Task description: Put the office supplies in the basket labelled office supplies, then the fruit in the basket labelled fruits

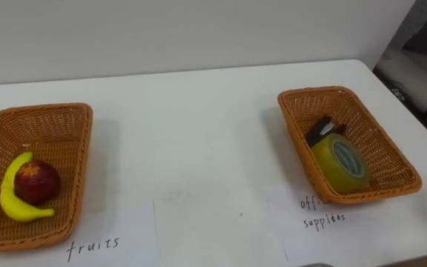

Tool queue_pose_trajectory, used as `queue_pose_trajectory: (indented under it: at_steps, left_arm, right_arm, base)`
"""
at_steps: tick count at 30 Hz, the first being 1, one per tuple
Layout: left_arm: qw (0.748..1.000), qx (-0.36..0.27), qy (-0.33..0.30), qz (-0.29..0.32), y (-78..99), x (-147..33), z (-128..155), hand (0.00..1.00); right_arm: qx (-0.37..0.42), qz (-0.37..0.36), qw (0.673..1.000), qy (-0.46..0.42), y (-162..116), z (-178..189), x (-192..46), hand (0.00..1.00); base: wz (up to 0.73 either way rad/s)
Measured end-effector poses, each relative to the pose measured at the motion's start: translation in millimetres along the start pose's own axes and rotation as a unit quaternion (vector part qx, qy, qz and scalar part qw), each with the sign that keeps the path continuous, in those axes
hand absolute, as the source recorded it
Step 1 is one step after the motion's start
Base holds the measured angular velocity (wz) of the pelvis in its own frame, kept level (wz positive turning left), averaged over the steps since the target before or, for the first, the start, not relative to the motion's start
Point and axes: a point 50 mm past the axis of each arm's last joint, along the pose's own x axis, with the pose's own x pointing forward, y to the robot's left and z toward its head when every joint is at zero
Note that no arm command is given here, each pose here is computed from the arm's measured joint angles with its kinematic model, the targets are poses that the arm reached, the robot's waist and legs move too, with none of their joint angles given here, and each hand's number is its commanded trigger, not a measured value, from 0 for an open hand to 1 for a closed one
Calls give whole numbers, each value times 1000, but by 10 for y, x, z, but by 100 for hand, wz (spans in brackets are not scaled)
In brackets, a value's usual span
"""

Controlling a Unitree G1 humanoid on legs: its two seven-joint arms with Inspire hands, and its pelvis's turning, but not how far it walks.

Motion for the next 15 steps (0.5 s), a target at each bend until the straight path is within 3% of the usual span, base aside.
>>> queue_pose_trajectory:
  at_steps: [7, 15]
  left_arm:
    - [1000, -3, -3, 13, 19, -4, 7, 0]
    - [1000, -10, -19, 19, 50, 13, 98, 0]
  right_arm:
    - [2, -130, 987, 93, -582, -447, 33, 0]
    - [-11, -207, 965, 163, -1059, -831, -123, 0]
  base:
    - [1]
    - [-4]
